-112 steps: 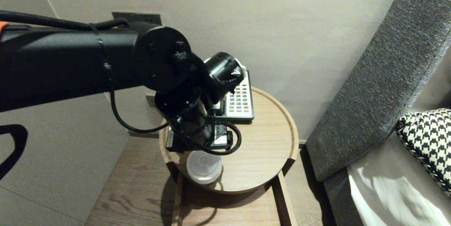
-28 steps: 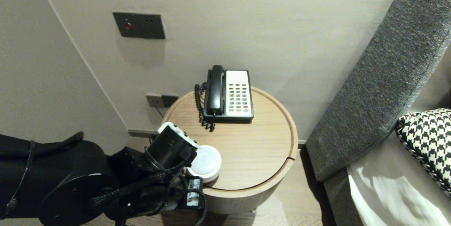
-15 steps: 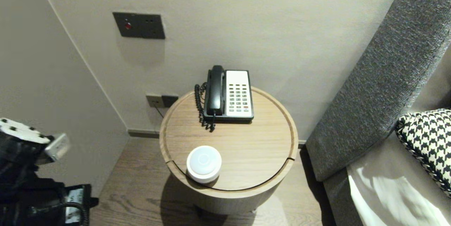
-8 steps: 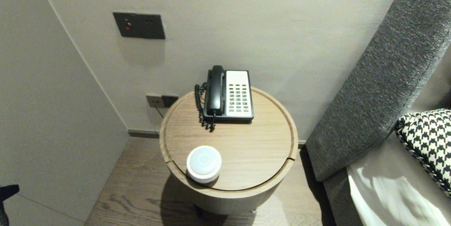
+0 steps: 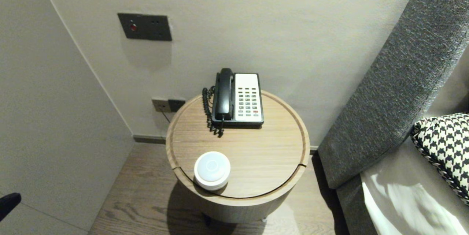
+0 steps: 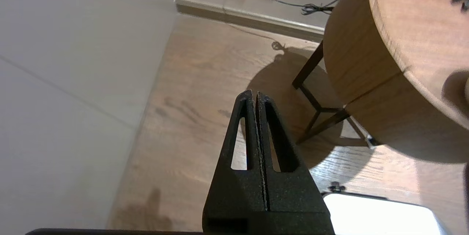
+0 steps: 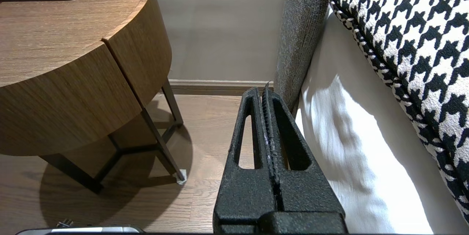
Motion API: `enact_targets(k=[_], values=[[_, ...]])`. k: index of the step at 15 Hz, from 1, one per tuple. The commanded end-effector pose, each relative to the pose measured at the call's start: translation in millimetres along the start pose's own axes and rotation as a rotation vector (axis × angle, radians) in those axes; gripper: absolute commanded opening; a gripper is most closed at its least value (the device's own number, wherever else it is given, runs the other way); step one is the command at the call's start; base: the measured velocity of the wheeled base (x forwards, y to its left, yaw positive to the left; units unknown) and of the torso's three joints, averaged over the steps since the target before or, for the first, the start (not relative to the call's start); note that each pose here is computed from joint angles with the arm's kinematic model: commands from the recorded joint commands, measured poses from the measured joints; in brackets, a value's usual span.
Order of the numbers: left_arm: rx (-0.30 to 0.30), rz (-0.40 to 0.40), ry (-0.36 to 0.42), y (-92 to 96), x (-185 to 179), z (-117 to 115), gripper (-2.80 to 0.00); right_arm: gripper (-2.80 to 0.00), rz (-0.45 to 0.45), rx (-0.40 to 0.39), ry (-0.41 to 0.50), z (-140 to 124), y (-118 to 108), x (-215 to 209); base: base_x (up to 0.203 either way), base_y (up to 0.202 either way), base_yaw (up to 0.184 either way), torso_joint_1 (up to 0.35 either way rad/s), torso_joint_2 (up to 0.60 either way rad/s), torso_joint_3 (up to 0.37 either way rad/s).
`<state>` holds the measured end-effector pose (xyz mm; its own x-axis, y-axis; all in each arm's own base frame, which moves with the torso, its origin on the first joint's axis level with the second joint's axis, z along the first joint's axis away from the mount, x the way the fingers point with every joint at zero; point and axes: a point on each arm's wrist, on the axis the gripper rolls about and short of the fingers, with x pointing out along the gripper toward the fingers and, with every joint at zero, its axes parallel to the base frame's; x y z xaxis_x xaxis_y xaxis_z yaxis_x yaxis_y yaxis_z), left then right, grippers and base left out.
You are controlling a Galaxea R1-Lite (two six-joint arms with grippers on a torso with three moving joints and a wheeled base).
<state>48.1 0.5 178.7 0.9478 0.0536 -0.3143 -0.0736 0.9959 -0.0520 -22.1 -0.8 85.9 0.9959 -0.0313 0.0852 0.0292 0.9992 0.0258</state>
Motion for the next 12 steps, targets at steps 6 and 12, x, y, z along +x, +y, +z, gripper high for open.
enact_targets(k=[6, 12], values=[[0.000, -0.026, -0.031, 5.2, -7.7, -65.3, -2.80, -2.80, 0.000, -0.001, 0.036, -11.3, -0.2, 1.9, 0.000, 0.000, 0.000, 0.000, 0.00, 0.000], [0.081, -0.056, 0.013, 6.3, -8.2, -99.5, -2.80, -2.80, 0.000, -0.001, 0.036, -11.3, -0.2, 1.9, 0.000, 0.000, 0.000, 0.000, 0.00, 0.000]])
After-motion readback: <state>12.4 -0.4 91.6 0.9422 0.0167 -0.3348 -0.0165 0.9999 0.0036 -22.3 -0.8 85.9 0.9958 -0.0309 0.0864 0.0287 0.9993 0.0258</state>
